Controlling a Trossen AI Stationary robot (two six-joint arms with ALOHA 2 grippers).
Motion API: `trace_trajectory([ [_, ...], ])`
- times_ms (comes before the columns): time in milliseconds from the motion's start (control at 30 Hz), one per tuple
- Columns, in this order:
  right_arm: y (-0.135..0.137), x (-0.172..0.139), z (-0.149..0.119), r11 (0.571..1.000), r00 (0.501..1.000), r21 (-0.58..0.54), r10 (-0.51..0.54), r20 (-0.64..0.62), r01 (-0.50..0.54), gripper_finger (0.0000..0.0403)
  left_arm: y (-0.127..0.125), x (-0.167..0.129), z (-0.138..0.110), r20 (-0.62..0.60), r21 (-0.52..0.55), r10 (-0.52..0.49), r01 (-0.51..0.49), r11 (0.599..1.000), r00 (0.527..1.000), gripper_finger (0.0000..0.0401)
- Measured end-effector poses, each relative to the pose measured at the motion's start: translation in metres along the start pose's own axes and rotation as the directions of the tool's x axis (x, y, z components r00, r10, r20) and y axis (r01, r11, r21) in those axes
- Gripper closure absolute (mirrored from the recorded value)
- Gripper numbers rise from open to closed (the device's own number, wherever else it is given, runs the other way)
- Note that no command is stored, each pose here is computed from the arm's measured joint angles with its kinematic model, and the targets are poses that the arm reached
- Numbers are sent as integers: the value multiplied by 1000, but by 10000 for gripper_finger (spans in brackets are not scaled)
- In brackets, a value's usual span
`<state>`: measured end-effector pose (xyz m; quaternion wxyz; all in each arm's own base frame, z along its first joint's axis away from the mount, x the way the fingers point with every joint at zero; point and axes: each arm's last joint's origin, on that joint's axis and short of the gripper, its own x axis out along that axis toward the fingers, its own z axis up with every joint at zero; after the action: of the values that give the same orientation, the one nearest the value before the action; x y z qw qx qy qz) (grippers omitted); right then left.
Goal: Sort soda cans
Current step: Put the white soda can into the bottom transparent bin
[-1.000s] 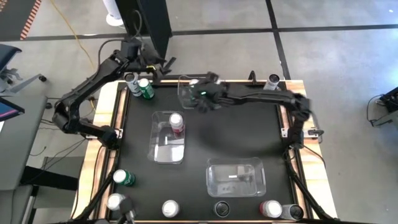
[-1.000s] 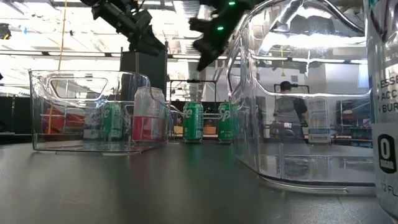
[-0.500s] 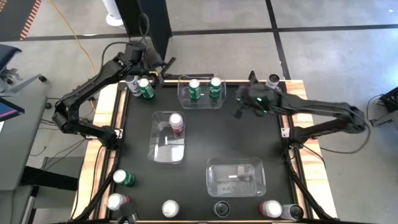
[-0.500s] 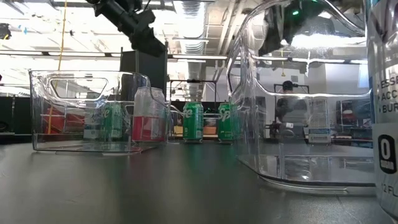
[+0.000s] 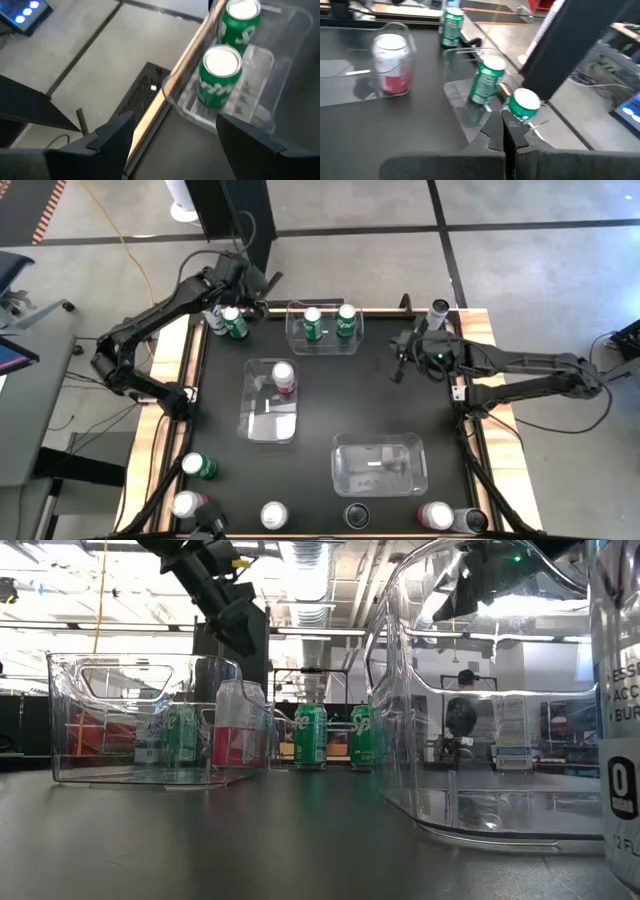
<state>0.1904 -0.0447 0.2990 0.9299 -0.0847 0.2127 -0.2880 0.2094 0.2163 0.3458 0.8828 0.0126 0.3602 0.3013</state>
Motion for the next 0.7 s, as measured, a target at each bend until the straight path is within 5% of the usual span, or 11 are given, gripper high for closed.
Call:
trace_trajectory([
  [200,-13,1,-3,951,952,57,-302,-58,305,400,0,0,2,18,-45,6,-5,999,1000,124],
  [367,-37,-3,-13,753,796,259,-568,-209,605,399,-1,0,5,40,-35,6,-4,999,999,124],
  [433,-47,-3,-17,695,756,299,-597,-267,654,388,-1,0,6,51,-20,9,-8,1000,999,124],
  [533,-58,4,-24,669,743,325,-574,-345,668,349,-1,-1,7,67,6,15,-15,1000,998,124],
  [700,-80,15,-23,605,716,387,-549,-430,696,241,-1,-1,9,96,30,-8,5,1000,995,124],
])
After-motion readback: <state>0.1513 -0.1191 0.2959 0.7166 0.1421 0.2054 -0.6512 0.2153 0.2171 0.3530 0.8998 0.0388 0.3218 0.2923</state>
